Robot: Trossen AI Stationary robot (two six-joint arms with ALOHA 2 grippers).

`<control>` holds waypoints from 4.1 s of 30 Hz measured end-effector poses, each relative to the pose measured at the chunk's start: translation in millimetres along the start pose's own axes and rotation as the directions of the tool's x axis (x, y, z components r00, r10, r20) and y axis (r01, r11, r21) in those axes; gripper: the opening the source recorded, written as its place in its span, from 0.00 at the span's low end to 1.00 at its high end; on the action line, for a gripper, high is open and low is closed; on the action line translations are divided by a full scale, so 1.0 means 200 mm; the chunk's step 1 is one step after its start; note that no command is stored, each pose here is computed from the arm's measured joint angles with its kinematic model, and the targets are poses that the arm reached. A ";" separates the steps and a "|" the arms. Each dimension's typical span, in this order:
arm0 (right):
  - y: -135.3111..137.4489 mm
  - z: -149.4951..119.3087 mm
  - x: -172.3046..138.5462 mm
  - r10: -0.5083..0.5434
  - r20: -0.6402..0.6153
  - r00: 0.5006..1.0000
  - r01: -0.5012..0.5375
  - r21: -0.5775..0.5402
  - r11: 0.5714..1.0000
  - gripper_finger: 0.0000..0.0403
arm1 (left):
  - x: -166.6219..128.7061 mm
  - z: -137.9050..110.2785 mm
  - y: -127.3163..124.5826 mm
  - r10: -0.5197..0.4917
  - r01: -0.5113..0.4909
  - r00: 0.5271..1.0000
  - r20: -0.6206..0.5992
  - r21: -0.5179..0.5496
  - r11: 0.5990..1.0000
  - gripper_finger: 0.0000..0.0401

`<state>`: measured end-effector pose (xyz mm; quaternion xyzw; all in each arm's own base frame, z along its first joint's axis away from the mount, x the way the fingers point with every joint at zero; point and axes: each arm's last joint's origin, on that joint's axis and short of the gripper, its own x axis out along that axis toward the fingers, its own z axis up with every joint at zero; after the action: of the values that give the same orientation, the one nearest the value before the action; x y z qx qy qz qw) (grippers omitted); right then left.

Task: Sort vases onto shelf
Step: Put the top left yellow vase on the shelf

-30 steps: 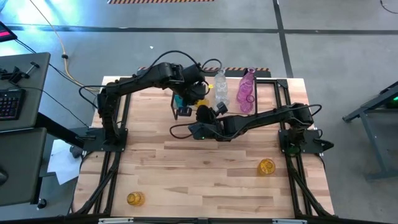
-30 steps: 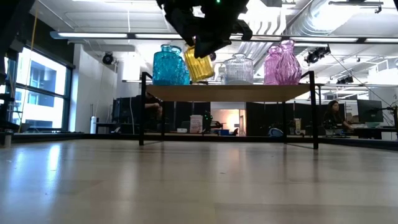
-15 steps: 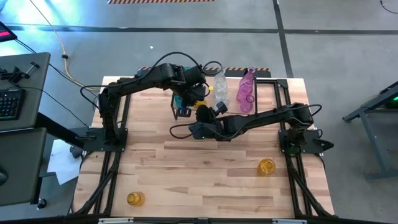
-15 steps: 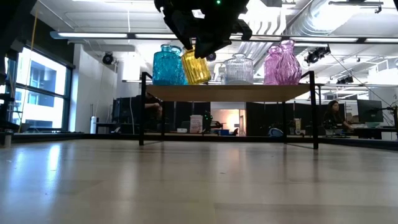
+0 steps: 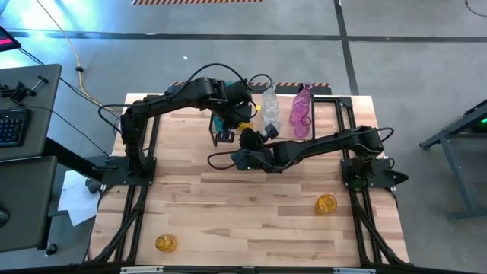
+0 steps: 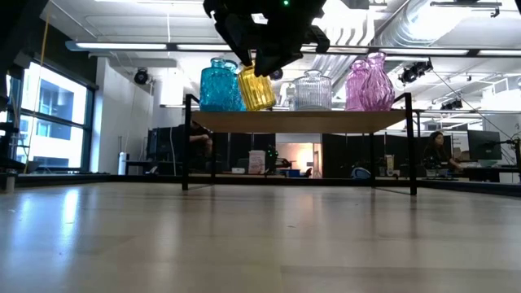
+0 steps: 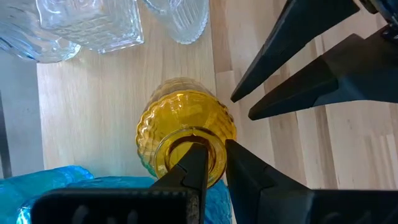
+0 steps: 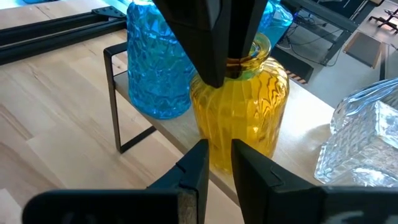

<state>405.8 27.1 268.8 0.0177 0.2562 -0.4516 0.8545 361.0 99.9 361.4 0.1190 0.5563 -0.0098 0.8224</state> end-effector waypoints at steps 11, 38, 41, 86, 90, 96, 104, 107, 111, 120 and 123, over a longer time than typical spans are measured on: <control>0.00 0.00 0.00 0.001 -0.001 1.000 -0.001 0.000 1.000 0.14 | 0.00 0.00 0.00 0.002 -0.002 1.000 0.001 0.000 1.000 0.15; 0.01 0.00 0.00 0.056 -0.022 0.998 -0.056 0.015 0.998 0.14 | -0.16 0.07 0.04 0.123 -0.122 0.984 0.132 -0.016 0.992 0.16; 0.03 0.01 0.00 0.121 -0.034 0.992 -0.120 0.022 0.992 0.14 | -0.19 0.07 0.04 0.144 -0.141 0.979 0.147 -0.029 0.990 0.16; -0.17 0.14 0.06 0.677 -0.353 0.645 -0.728 -0.014 0.686 0.14 | -0.62 -0.83 -0.57 0.200 0.309 0.601 0.774 -0.456 0.835 0.16; -0.20 0.15 0.08 0.720 -0.365 0.591 -0.777 -0.015 0.630 0.14 | -0.51 -0.84 -0.62 0.155 0.360 0.626 0.764 -0.460 0.812 0.16; -0.23 0.16 0.11 0.722 -0.363 0.589 -0.788 -0.061 0.613 0.14 | -0.40 -0.81 -0.66 0.114 0.401 0.653 0.749 -0.470 0.786 0.16; -0.31 0.31 0.12 0.696 -0.307 0.649 -0.755 -0.151 0.638 0.14 | -0.38 -0.78 -0.70 0.164 0.403 0.635 0.755 -0.505 0.764 0.16; -0.35 0.32 0.14 0.687 -0.333 0.646 -0.756 -0.152 0.636 0.14 | -0.39 -0.78 -0.70 0.168 0.410 0.633 0.756 -0.511 0.756 0.16; -0.38 0.32 0.15 0.687 -0.348 0.638 -0.763 -0.161 0.626 0.14 | -0.39 -0.78 -0.72 0.190 0.405 0.633 0.750 -0.530 0.745 0.16; -0.37 0.33 0.15 0.716 -0.343 0.608 -0.789 -0.163 0.593 0.14 | -0.38 -0.77 -0.73 0.218 0.391 0.639 0.738 -0.556 0.734 0.16; -0.37 0.33 0.15 0.698 -0.338 0.631 -0.771 -0.173 0.613 0.14 | -0.37 -0.76 -0.73 0.220 0.385 0.647 0.730 -0.562 0.732 0.16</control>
<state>389.5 -57.8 327.1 0.0449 0.3917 -0.0084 0.9190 172.6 -18.6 348.5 -0.2309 0.1291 0.1029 0.9589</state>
